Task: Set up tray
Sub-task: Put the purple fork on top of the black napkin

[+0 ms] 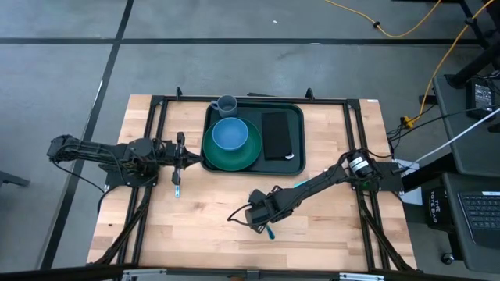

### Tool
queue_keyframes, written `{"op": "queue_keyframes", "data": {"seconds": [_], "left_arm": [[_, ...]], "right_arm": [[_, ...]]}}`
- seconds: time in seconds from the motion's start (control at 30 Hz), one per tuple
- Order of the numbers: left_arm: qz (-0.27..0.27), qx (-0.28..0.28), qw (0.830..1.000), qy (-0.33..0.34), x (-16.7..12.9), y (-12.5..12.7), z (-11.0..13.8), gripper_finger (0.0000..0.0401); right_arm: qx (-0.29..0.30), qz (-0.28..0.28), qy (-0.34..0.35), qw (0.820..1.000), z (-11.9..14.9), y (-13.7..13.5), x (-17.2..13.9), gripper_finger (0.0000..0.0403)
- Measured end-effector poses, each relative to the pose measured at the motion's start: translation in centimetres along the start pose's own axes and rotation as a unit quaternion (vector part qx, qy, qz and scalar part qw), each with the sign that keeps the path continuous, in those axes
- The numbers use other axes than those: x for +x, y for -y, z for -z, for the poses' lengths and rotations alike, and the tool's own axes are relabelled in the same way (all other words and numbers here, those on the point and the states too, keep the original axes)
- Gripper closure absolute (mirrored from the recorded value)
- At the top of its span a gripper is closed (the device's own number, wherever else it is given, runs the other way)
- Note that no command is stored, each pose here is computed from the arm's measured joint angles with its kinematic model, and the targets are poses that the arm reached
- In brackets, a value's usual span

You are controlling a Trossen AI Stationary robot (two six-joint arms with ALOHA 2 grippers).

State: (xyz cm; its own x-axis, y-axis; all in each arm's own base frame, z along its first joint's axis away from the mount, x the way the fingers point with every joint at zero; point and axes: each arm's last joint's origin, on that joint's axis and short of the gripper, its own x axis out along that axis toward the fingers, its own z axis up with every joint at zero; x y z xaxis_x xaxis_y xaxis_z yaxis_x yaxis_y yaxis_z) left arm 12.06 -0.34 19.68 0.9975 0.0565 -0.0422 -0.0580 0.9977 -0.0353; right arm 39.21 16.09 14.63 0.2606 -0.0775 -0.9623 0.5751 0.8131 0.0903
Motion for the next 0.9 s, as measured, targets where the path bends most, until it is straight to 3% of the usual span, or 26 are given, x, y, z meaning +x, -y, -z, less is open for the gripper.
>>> {"op": "queue_keyframes", "data": {"seconds": [0.53,0.9], "left_arm": [[0.0,-0.003,1.0,-0.01,0.0,0.0,0.2,0.0397],[-0.001,-0.002,1.0,-0.013,0.0,0.0,0.3,0.04]], "right_arm": [[-0.014,0.031,-0.019,0.999,0.1,0.6,0.6,0.0169],[0.006,0.037,-0.03,0.999,-0.3,1.2,0.7,0.0176]]}}
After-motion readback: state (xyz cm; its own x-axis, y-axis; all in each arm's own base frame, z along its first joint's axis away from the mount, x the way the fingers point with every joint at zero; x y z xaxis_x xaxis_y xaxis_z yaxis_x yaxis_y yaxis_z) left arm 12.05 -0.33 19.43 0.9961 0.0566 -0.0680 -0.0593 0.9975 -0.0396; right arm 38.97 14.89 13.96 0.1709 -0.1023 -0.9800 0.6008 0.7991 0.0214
